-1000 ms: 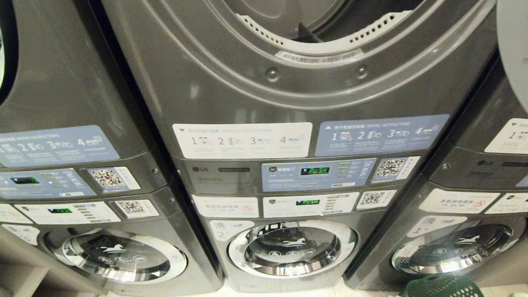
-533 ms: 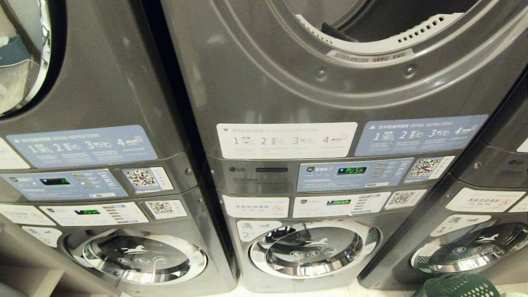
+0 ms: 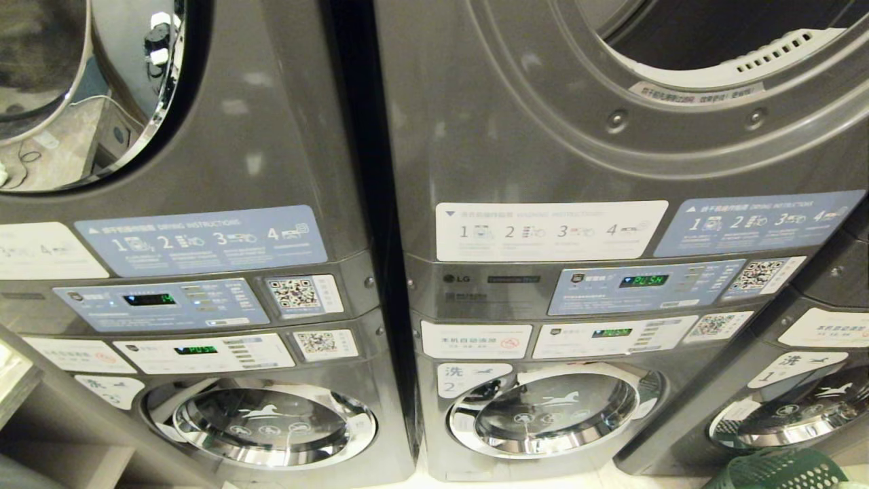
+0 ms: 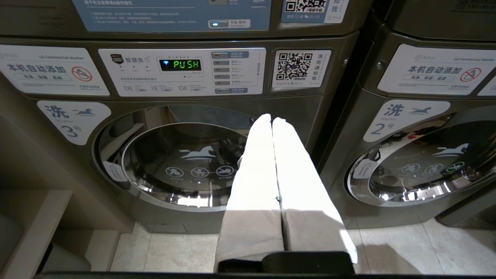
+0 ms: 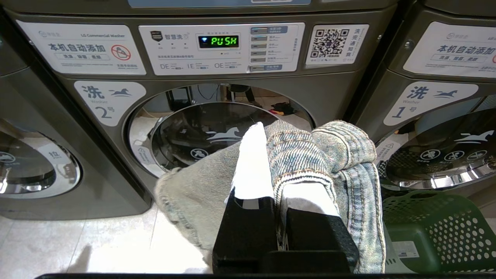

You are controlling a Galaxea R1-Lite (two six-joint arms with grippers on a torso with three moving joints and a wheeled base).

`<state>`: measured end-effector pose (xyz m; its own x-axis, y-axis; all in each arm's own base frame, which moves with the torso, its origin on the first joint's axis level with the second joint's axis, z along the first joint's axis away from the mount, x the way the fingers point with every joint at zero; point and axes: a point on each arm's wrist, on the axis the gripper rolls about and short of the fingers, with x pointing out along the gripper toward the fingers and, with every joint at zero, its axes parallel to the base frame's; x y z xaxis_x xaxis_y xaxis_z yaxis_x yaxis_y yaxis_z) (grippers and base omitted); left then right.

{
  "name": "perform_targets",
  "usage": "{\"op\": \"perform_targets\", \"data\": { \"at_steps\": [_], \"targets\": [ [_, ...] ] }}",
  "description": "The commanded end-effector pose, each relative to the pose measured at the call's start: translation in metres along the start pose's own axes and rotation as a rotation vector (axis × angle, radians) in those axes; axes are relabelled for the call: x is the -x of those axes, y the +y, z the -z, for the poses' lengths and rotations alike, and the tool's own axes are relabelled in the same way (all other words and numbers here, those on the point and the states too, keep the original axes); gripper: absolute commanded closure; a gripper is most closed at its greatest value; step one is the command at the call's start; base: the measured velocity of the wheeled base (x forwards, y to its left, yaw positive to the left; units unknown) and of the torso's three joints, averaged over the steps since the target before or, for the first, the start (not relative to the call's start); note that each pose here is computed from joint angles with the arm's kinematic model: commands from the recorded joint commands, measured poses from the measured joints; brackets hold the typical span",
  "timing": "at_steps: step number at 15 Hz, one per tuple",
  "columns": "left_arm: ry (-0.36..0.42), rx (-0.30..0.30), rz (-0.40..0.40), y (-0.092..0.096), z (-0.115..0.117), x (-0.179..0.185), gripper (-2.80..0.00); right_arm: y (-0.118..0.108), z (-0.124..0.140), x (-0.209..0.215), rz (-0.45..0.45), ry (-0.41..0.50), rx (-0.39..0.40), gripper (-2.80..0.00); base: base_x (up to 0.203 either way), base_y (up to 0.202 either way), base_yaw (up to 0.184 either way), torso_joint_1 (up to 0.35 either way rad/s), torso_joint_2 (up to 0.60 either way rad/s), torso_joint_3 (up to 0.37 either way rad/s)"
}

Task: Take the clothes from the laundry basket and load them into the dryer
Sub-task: Put the clothes in the dryer

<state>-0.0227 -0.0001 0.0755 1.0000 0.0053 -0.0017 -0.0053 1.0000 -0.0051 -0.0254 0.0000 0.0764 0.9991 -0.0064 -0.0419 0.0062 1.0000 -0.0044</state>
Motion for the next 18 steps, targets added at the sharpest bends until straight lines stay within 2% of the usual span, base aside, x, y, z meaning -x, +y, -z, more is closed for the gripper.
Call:
{"op": "perform_targets", "data": {
  "at_steps": [1,6,18],
  "targets": [
    [0.000,-0.001,-0.001,0.0000,0.0000,0.0000,0.00,0.0000,0.0000,-0.0001,0.000,0.001,0.000,0.00,0.000,0.000,0.000,0.000,0.00,0.000],
    [0.000,-0.002,-0.001,0.0000,0.0000,0.0000,0.00,0.0000,0.0001,-0.0001,-0.002,0.003,0.000,0.00,0.027,0.000,0.001,-0.003,0.00,0.001],
    [0.000,-0.004,-0.001,0.0000,0.0000,0.0000,0.00,0.0001,-0.0001,0.0001,-0.005,0.003,0.013,0.00,0.194,0.000,-0.001,0.006,0.00,0.000]
  ]
}}
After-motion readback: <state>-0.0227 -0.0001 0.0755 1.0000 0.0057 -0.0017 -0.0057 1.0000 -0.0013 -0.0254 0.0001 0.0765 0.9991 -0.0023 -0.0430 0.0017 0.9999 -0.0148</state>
